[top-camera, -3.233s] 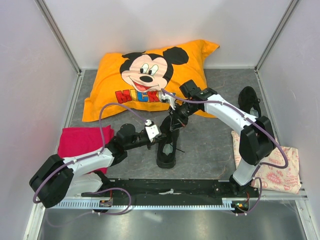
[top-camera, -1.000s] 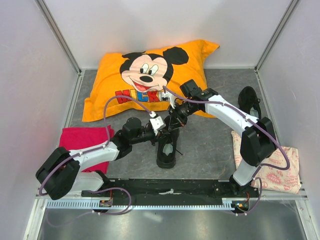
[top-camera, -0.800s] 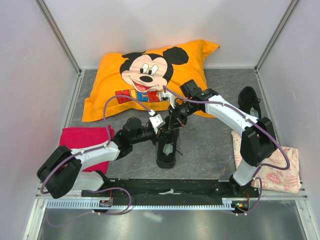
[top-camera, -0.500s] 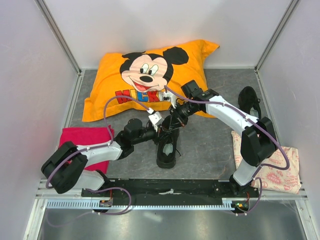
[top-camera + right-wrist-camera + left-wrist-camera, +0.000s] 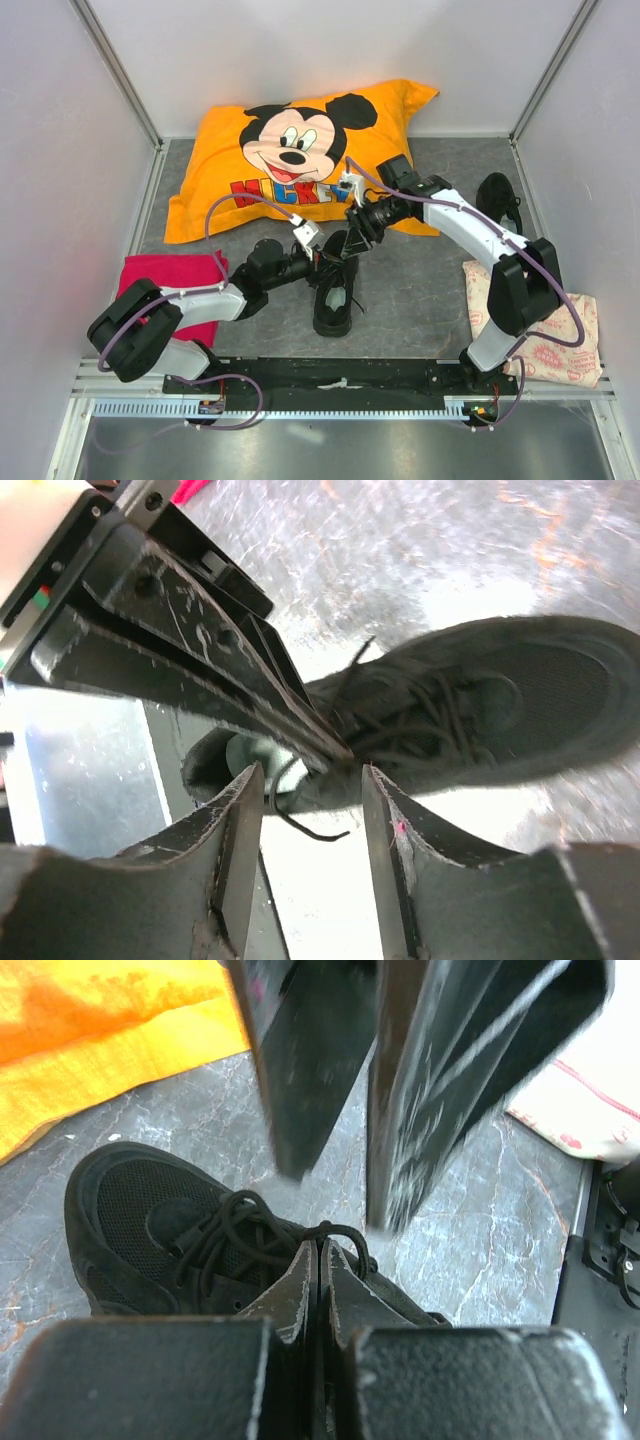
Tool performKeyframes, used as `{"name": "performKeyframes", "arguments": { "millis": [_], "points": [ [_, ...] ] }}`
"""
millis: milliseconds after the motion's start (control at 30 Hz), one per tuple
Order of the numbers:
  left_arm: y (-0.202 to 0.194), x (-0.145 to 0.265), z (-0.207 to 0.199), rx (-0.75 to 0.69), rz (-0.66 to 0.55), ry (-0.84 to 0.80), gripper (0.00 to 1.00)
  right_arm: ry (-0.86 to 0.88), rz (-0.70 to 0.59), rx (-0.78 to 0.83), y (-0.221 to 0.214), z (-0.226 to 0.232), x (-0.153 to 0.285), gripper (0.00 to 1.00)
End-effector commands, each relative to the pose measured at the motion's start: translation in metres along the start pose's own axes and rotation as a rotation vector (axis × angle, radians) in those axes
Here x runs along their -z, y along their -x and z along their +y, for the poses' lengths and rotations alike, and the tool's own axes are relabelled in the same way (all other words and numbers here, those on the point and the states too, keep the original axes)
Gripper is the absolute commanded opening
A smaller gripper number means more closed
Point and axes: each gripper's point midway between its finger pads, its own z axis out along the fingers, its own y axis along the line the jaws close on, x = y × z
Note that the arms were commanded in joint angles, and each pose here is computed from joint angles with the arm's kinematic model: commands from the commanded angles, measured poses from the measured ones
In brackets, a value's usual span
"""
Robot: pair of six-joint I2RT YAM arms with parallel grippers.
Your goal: Tie the shoes
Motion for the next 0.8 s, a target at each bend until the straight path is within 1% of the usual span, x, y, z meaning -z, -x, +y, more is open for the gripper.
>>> {"name": "performKeyframes", "arguments": {
  "millis": [0, 33, 100, 133, 200, 233, 333, 467, 633, 767],
  "points": [
    [0.013, -0.004, 0.002, 0.018, -0.054, 0.003, 0.02, -0.008, -0.073, -0.029, 0.006, 0.002, 0.028, 0.48],
    [0.013, -0.004, 0.001, 0.017, -0.053, -0.001, 0.02, -0.010, -0.058, -0.039, -0.003, 0.000, 0.028, 0.42],
    [0.012, -0.005, 0.000, 0.015, -0.047, -0.009, 0.02, -0.023, -0.043, 0.016, -0.012, -0.006, 0.031, 0.38],
    [0.011, -0.005, 0.001, 0.013, -0.045, -0.010, 0.01, -0.026, -0.025, 0.023, -0.022, -0.008, 0.029, 0.32],
    [0.011, -0.005, 0.000, 0.009, -0.042, -0.017, 0.02, -0.038, -0.013, 0.097, -0.029, -0.012, 0.029, 0.23],
    [0.011, -0.005, 0.000, 0.005, -0.040, -0.018, 0.02, -0.030, 0.001, 0.104, -0.038, -0.012, 0.027, 0.18],
    [0.010, -0.004, 0.000, -0.003, -0.034, -0.028, 0.02, 0.003, -0.014, 0.157, -0.040, -0.008, 0.024, 0.17],
    [0.009, -0.003, -0.011, -0.040, -0.026, -0.099, 0.02, 0.020, -0.049, 0.185, -0.035, -0.008, 0.017, 0.17],
    [0.007, -0.002, -0.017, -0.106, -0.016, -0.163, 0.02, 0.048, -0.072, 0.237, -0.032, -0.005, 0.014, 0.22],
    [0.008, -0.004, -0.018, -0.135, -0.014, -0.182, 0.01, 0.079, -0.083, 0.286, -0.032, 0.001, 0.013, 0.22]
  ]
}}
